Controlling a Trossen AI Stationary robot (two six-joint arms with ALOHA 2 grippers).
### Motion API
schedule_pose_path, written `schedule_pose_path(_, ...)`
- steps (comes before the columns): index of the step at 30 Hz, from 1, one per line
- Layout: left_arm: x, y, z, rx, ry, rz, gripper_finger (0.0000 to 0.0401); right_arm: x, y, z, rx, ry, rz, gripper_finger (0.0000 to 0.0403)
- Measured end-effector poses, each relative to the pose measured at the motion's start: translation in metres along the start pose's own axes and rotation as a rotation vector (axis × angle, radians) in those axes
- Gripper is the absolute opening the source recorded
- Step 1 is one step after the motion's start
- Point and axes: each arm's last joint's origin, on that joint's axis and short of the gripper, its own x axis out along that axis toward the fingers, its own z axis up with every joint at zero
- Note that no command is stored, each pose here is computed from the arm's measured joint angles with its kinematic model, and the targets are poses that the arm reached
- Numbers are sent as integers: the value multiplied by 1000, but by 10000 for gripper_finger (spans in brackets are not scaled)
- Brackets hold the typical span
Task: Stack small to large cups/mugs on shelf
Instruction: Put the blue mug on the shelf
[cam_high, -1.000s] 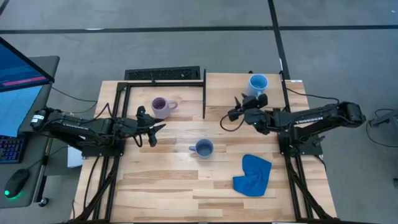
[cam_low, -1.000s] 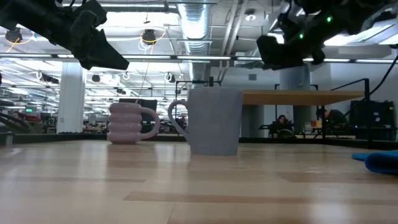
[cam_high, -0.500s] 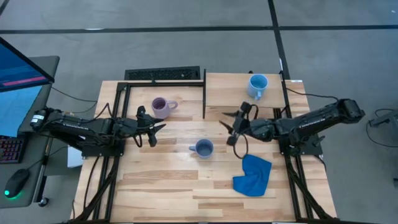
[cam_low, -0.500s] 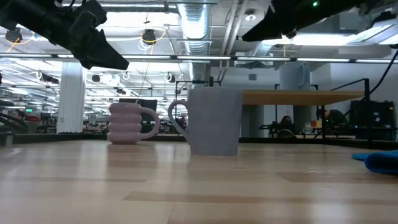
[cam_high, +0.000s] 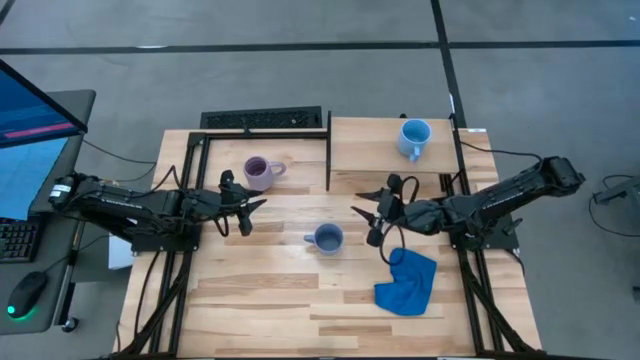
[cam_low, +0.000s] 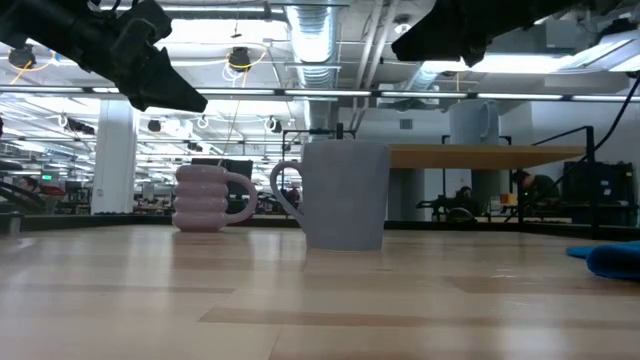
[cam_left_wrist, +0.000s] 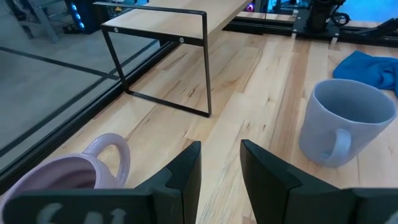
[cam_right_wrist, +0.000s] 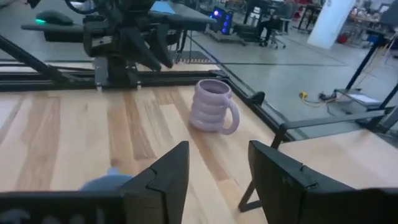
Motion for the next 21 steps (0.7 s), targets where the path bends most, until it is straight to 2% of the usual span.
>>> schedule_pose_path(5,0,0,0,0,0,1,103,-1,2,0,6,0,9,159)
schedule_pose_path(9,0,0,0,1,1,1,103,-1,1,-3,4,24,-1,107)
schedule_pose_path(12,0,0,-1,6,13,3,103,-2,1,-12,-8,106,5,70)
schedule_pose_path(17,0,1,-3,15,26,6,103,-4,5,-23,11,218,166,38)
schedule_pose_path(21,0,1,-3,14,26,6,103,-4,7,-20,91,205,193,27)
